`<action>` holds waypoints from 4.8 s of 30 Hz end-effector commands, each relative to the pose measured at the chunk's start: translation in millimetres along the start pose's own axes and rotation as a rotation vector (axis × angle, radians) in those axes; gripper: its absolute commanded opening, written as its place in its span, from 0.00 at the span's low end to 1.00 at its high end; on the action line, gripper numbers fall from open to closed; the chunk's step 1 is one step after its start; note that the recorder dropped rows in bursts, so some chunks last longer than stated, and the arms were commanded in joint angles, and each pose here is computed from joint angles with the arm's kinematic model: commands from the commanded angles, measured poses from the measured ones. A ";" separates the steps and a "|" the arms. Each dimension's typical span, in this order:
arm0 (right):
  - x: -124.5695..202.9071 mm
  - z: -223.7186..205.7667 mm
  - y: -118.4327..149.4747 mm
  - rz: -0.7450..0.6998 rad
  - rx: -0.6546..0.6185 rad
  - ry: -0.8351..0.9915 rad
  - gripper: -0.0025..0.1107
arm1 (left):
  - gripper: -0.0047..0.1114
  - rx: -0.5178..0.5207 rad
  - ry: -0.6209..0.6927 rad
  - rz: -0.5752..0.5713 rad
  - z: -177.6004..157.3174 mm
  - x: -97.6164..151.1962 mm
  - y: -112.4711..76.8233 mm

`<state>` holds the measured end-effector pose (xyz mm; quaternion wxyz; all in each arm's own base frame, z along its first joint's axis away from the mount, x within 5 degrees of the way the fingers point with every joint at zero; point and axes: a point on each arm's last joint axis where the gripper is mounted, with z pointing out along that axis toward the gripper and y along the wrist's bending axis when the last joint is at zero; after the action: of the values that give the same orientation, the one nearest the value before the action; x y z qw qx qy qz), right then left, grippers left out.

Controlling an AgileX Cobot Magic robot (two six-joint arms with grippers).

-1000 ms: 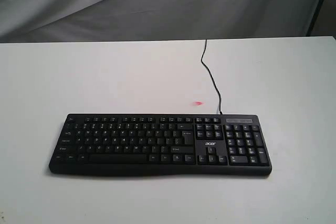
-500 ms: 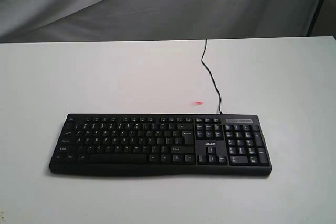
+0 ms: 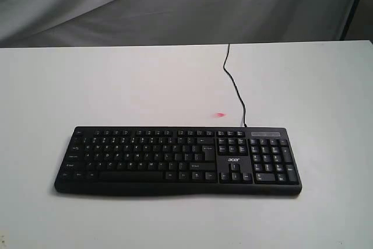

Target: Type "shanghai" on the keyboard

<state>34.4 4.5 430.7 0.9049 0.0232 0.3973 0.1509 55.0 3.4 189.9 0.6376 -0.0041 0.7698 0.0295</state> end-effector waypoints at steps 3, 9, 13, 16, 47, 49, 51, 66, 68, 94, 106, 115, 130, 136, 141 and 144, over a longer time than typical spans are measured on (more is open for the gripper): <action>-14.8 59.1 2.8 -0.121 0.026 0.159 0.02 | 0.05 0.004 -0.008 -0.001 0.1 0.7 -0.3; -27.2 104.5 3.0 -0.156 0.054 0.218 0.02 | 0.05 0.004 -0.008 -0.001 0.1 0.7 -0.3; -34.0 130.1 2.8 -0.159 0.073 0.244 0.02 | 0.05 0.004 -0.008 -0.001 0.1 0.7 -0.3; -37.6 146.9 2.1 -0.165 0.090 0.274 0.02 | 0.05 0.004 -0.008 -0.001 0.1 0.7 -0.3; -45.5 252.8 15.9 -0.361 -0.082 0.500 0.02 | 0.05 0.004 -0.008 -0.001 0.1 0.7 -0.3; -30.4 261.6 21.6 -0.342 -0.187 0.563 0.02 | 0.05 0.004 -0.008 -0.001 0.1 0.7 -0.3; -13.7 269.5 23.3 -0.351 -0.260 0.624 0.02 | 0.05 0.004 -0.008 -0.001 0.1 0.7 -0.3; 158.0 293.1 2.0 -0.351 -0.613 1.102 0.02 | 0.05 0.004 -0.008 -0.001 0.1 0.7 -0.3; 183.1 291.7 3.4 -0.350 -0.667 1.157 0.02 | 0.05 0.004 -0.008 -0.001 0.1 0.7 -0.3; 365.1 230.2 134.2 -0.376 -1.199 1.342 0.02 | 0.05 0.004 -0.008 -0.001 0.1 0.7 -0.3; 420.4 160.2 164.2 -0.381 -1.283 1.439 0.02 | 0.05 0.004 -0.008 -0.001 0.1 0.7 -0.3; 441.6 116.0 190.2 -0.427 -1.306 1.417 0.02 | 0.05 0.004 -0.008 -0.001 0.1 0.7 -0.3; 462.9 78.7 191.1 -0.415 -1.238 1.398 0.02 | 0.05 0.004 -0.008 -0.001 0.1 0.7 -0.3; 473.9 68.7 193.2 -0.341 -1.235 1.423 0.02 | 0.05 0.004 -0.008 -0.001 0.1 0.7 -0.3; 486.4 62.1 190.4 -0.346 -1.227 1.432 0.02 | 0.05 0.004 -0.008 -0.001 0.1 0.7 -0.3; 490.5 61.0 189.5 -0.358 -1.216 1.428 0.02 | 0.05 0.004 -0.008 -0.001 0.1 0.7 -0.3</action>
<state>342.0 333.3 155.1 0.3064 -0.6154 0.7052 0.1731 55.0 3.4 190.0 0.6383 -0.0040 0.7692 0.0295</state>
